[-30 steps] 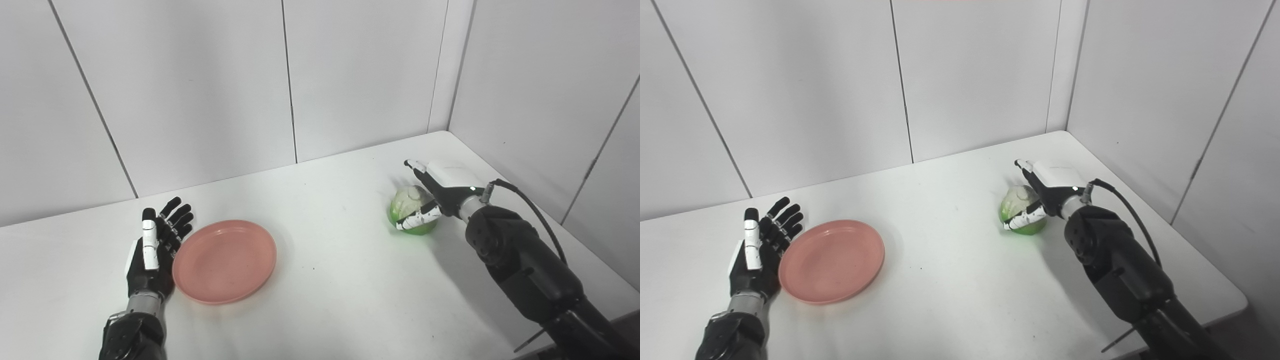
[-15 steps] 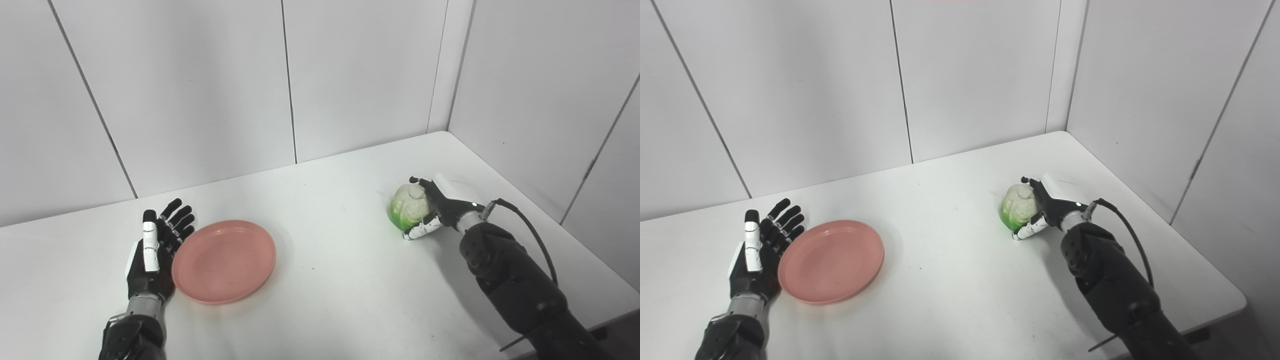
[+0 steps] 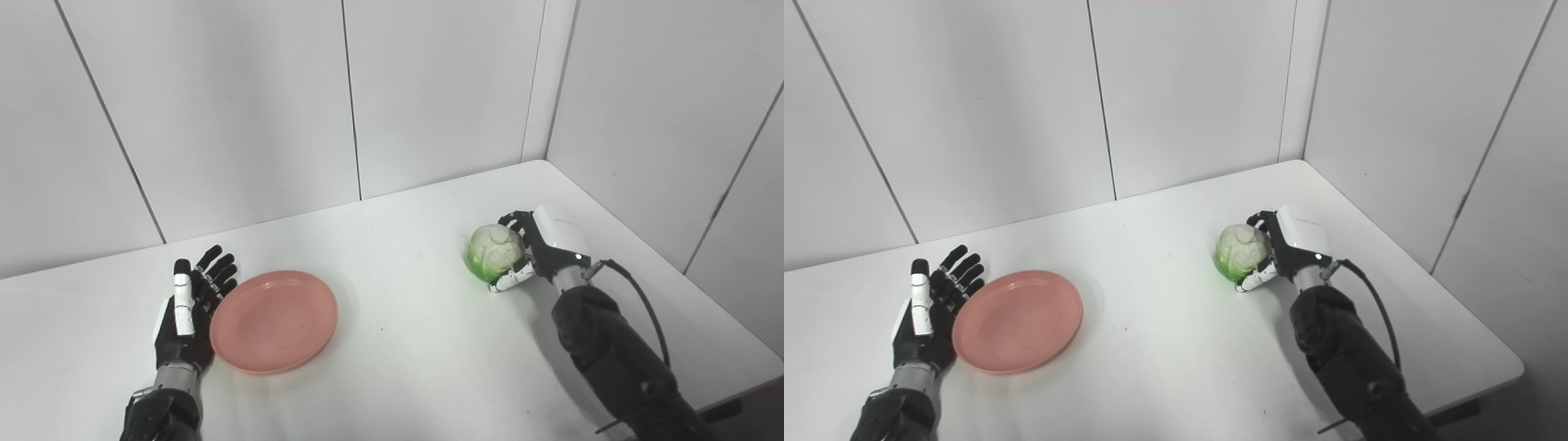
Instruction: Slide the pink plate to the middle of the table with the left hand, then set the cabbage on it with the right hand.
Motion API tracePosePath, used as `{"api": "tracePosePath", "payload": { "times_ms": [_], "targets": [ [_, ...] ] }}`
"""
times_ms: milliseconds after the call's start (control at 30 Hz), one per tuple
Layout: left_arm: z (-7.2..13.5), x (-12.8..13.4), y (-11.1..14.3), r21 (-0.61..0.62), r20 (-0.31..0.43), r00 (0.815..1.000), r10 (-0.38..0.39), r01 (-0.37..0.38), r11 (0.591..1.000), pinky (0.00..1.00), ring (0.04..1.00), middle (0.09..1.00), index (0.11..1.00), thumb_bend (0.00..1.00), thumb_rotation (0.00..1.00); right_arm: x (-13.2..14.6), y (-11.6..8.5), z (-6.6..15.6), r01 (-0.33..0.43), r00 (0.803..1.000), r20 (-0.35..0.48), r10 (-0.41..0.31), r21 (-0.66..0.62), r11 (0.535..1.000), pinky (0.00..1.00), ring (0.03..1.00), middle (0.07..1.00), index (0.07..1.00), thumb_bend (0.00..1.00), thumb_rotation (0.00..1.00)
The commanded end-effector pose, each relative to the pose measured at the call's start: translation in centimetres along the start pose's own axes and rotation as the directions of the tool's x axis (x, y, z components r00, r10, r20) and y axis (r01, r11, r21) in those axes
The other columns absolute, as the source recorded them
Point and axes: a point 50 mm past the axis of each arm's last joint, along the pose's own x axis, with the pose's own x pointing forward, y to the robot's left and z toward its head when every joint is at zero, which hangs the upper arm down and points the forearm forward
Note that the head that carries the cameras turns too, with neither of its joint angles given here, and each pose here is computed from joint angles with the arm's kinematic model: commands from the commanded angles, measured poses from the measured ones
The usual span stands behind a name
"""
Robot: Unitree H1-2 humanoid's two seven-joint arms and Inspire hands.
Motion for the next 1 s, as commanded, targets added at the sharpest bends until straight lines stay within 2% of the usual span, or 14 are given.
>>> {"api": "tracePosePath", "payload": {
  "times_ms": [0, 133, 233, 300, 400, 500, 600, 667, 733, 833, 967],
  "targets": [
    [-2.3, -1.7, 0.2, -0.029, -0.057, 0.998, 0.004, -0.006, 1.000, 0.91, 0.882, 0.854, 0.837, 0.80, 0.98, 1.0, -1.6, 1.1, 0.072, 0.995, 0.070, -0.073, 0.017, 0.997, 0.43, 0.515, 0.524, 0.458, 0.52, 0.00],
    [-2.1, -1.8, -0.1, -0.016, -0.059, 0.998, 0.013, -0.014, 1.000, 0.90, 0.874, 0.846, 0.830, 0.81, 0.98, 1.0, -2.4, 2.5, 0.137, 0.982, 0.121, -0.143, 0.058, 0.989, 0.38, 0.457, 0.487, 0.489, 0.53, 0.00],
    [-2.0, -1.9, -0.5, -0.012, -0.062, 0.998, 0.014, -0.015, 1.000, 0.90, 0.872, 0.843, 0.826, 0.80, 0.99, 0.7, -3.0, 4.0, 0.157, 0.972, 0.157, -0.174, 0.115, 0.981, 0.38, 0.446, 0.481, 0.494, 0.53, 0.00],
    [-2.0, -2.0, -0.9, -0.012, -0.063, 0.998, 0.013, -0.014, 1.000, 0.90, 0.873, 0.841, 0.821, 0.80, 0.99, 0.5, -3.4, 5.3, 0.141, 0.969, 0.174, -0.173, 0.179, 0.974, 0.35, 0.420, 0.473, 0.503, 0.52, 0.00],
    [-2.1, -2.2, -1.9, -0.015, -0.066, 0.998, 0.017, -0.018, 1.000, 0.90, 0.873, 0.841, 0.818, 0.80, 0.98, 0.0, -3.5, 6.9, 0.097, 0.969, 0.195, -0.154, 0.274, 0.957, 0.31, 0.384, 0.460, 0.518, 0.52, 0.00],
    [-2.1, -2.3, -2.3, -0.009, -0.072, 0.997, 0.019, -0.020, 1.000, 0.90, 0.876, 0.842, 0.816, 0.80, 0.99, -0.2, -3.5, 7.7, 0.076, 0.967, 0.208, -0.146, 0.313, 0.947, 0.30, 0.373, 0.454, 0.525, 0.52, 0.00],
    [-2.3, -2.3, -3.3, -0.017, -0.080, 0.997, 0.025, -0.026, 1.000, 0.91, 0.878, 0.842, 0.815, 0.80, 0.99, -0.3, -2.5, 10.4, -0.001, 0.958, 0.264, -0.113, 0.394, 0.919, 0.31, 0.386, 0.451, 0.529, 0.52, 0.00],
    [-2.3, -2.3, -3.5, -0.017, -0.082, 0.996, 0.027, -0.028, 0.999, 0.91, 0.878, 0.842, 0.816, 0.80, 0.99, -0.3, -2.4, 10.9, -0.016, 0.956, 0.274, -0.106, 0.408, 0.913, 0.31, 0.387, 0.449, 0.531, 0.52, 0.00],
    [-2.5, -2.2, -3.9, -0.015, -0.077, 0.996, 0.035, -0.036, 0.999, 0.91, 0.875, 0.839, 0.815, 0.80, 0.99, -0.2, -1.6, 12.5, -0.058, 0.950, 0.300, -0.086, 0.441, 0.896, 0.30, 0.378, 0.449, 0.533, 0.52, 0.00],
    [-2.5, -2.2, -4.3, -0.020, -0.074, 0.996, 0.039, -0.041, 0.999, 0.92, 0.877, 0.841, 0.818, 0.79, 1.00, -0.4, -0.1, 15.5, -0.142, 0.925, 0.377, -0.039, 0.440, 0.887, 0.31, 0.381, 0.454, 0.530, 0.52, 0.00],
    [-2.6, -2.2, -4.5, 0.000, -0.074, 0.997, 0.032, -0.032, 0.999, 0.94, 0.886, 0.850, 0.825, 0.79, 1.00, -0.5, 1.6, 18.2, -0.219, 0.895, 0.446, 0.004, 0.432, 0.875, 0.33, 0.400, 0.461, 0.517, 0.52, 0.00]
  ]
}}
